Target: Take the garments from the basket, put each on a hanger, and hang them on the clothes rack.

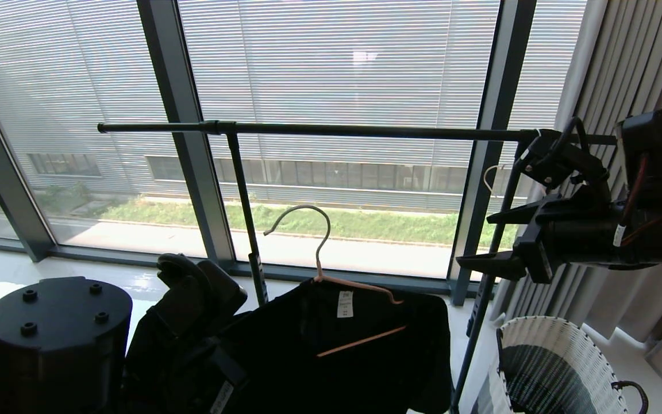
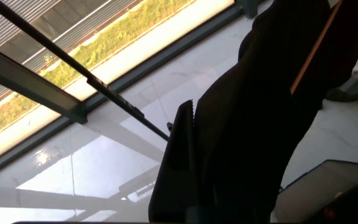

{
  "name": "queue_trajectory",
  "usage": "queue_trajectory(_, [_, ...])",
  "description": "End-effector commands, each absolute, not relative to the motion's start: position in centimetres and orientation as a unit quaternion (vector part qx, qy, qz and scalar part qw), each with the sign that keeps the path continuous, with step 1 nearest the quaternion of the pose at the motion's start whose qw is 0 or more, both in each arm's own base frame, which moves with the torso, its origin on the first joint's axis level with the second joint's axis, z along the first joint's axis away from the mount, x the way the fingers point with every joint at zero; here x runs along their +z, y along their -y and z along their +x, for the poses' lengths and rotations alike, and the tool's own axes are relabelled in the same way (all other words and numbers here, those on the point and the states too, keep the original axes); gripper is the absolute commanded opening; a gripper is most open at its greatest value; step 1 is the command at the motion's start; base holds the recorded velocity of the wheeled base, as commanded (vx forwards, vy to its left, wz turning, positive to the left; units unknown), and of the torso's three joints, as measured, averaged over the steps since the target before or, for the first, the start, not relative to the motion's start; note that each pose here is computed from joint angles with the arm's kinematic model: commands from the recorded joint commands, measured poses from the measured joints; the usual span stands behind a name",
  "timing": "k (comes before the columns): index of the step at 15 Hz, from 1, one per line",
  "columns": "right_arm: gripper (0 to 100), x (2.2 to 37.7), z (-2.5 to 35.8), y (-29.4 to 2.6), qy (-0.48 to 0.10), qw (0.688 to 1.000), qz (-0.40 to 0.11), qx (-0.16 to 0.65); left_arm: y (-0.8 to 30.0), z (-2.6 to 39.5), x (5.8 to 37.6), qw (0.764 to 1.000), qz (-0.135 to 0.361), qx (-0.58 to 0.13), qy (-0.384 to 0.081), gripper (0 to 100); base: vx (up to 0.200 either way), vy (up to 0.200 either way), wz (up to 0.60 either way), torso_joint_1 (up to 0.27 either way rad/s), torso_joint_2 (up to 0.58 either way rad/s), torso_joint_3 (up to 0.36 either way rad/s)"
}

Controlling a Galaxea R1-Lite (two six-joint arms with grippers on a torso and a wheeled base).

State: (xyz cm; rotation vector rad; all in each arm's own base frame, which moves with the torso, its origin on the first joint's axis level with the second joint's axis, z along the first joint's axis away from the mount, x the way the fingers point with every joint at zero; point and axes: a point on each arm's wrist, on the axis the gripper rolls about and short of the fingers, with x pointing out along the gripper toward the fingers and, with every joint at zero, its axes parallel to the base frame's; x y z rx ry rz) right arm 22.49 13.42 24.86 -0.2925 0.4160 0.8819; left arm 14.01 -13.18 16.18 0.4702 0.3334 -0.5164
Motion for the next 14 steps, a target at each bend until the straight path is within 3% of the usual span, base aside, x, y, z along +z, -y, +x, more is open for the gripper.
queue_trajectory(1, [100,25.3,20.8,-13.7,-0.191,0.847,-0.159,0.469,13.9,13.5,16.3,0.926,0.217,-0.270,-0.153,0,0.000,0.000,0.00,0.000,0.00,0.000])
queue_trajectory(4, [100,24.8,18.4,-16.0,-0.183,0.786,-0.212,0.551,14.2,12.8,16.2,0.920,0.218,-0.289,-0.148,0,0.000,0.000,0.00,0.000,0.00,0.000])
queue_trajectory(7, [100,23.6,17.6,-18.5,-0.188,0.749,-0.233,0.591,14.6,12.5,16.4,0.917,0.219,-0.303,-0.138,0,0.000,0.000,0.00,0.000,0.00,0.000])
queue_trajectory(14, [100,21.6,18.5,-20.0,-0.210,0.729,-0.252,0.600,14.5,11.5,17.3,0.910,0.237,-0.325,-0.100,0,0.000,0.000,0.00,0.000,0.00,0.000])
